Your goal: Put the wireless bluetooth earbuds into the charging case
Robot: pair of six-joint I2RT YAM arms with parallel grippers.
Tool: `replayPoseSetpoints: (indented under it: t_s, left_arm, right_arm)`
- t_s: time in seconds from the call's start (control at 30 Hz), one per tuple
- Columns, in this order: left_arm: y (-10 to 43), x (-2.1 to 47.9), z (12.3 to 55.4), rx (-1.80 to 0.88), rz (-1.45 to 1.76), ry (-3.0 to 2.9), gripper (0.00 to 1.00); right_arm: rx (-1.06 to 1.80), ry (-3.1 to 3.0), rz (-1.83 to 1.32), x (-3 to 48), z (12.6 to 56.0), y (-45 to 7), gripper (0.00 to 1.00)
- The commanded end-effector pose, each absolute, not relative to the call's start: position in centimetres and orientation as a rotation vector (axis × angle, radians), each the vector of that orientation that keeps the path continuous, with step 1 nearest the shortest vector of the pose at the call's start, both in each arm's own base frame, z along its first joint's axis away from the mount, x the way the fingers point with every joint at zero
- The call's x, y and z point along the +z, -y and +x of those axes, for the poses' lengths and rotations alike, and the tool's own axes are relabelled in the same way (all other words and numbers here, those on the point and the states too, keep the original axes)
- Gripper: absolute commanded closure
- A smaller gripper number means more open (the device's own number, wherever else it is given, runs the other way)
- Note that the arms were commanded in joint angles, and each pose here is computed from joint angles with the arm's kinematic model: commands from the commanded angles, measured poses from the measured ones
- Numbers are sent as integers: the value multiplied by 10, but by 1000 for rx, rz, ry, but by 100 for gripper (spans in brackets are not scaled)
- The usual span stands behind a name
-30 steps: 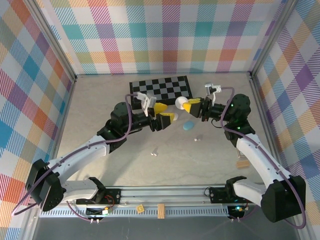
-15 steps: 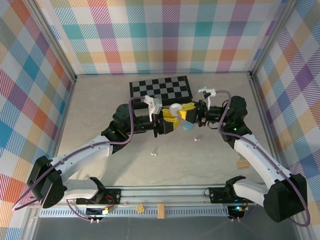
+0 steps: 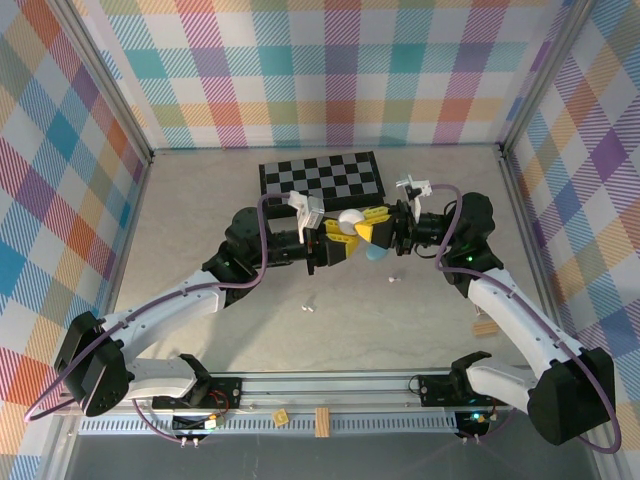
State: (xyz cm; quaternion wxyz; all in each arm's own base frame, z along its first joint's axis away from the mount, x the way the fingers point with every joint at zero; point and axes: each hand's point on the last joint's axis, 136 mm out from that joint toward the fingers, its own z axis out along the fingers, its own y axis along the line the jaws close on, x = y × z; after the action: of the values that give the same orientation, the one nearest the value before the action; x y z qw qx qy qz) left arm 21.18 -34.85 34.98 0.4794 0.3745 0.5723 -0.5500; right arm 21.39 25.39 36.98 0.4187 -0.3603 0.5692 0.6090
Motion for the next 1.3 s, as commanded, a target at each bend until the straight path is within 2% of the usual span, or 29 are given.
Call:
replayPoseSetpoints:
  t_s: [0.0, 0.13, 0.23, 0.43, 0.57, 0.63, 0.87, 1.13, 1.27]
  left_arm:
    - [344, 393, 198, -1363, 939, -1217, 71]
    - [342, 397, 195, -1362, 937, -1204, 58]
    - [341, 399, 195, -1357, 933, -1200, 59]
    - [342, 395, 195, -1354, 949, -1211, 84]
    - [342, 393, 192, -1342, 981, -1195, 89]
    - [342, 388, 191, -1323, 1001, -1201, 90]
    - [334, 362, 188, -1185, 1107, -1290, 90]
    - [328, 353, 184, -1126, 1171, -1341, 91]
    - [328, 351, 183, -1120, 1189, -1349, 91]
  right_arm:
    - [1520, -1421, -948, 365, 207, -255, 89]
    - [1513, -1436, -945, 361, 208, -255, 89]
    - [1515, -1434, -945, 362, 207, -255, 89]
    - [1515, -1428, -963, 363, 204, -254, 89]
    - [1510, -1446, -967, 360, 202, -254, 86]
    - [1501, -1450, -963, 361, 202, -254, 82]
    - [1374, -1500, -990, 366, 200, -250, 47]
    - [1315, -1500, -1182, 359, 182, -261, 36]
    - [1300, -1478, -1246, 357, 179, -269, 37]
